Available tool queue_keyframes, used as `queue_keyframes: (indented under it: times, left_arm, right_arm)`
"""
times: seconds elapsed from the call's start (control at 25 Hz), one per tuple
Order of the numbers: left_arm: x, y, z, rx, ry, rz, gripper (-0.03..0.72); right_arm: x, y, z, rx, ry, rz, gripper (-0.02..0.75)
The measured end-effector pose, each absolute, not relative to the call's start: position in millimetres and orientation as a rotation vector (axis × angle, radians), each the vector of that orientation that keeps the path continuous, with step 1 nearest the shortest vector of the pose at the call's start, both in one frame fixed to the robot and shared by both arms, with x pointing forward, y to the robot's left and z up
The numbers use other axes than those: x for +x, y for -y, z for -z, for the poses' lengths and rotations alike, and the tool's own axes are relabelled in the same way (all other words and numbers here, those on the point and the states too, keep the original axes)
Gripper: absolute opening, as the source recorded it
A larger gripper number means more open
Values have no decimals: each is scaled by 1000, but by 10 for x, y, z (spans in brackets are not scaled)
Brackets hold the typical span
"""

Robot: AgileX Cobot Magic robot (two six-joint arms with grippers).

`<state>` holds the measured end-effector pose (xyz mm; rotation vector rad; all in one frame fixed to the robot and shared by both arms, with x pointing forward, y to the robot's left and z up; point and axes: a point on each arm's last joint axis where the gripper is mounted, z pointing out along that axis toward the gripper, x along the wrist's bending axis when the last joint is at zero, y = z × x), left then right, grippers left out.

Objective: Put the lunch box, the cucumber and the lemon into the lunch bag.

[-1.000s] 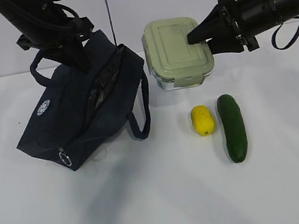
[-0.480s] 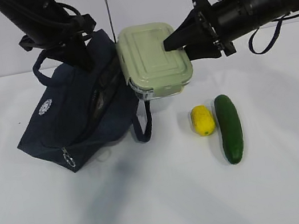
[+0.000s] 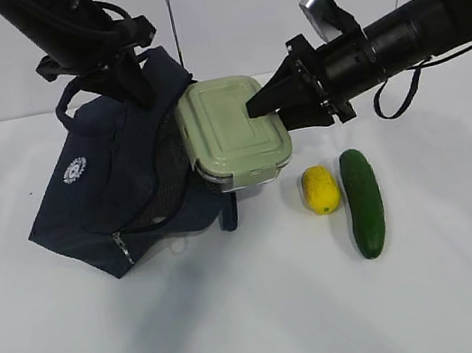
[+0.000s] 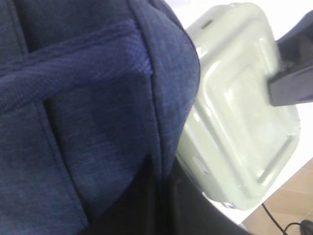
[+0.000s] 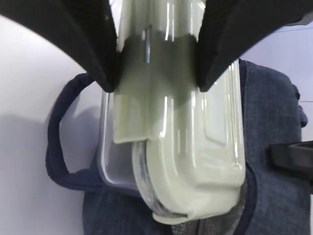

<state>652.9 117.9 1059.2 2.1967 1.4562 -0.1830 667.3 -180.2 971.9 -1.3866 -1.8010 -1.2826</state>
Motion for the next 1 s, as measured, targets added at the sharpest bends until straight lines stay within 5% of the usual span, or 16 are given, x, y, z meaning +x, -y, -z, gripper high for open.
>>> queue_keyframes:
  times: [1.0]
  left_arm:
    - [6544,-989,-10353,2188,-1456,320,-9]
  right_arm:
    - [6726,1288,-9343,-1255,1748,1410,358]
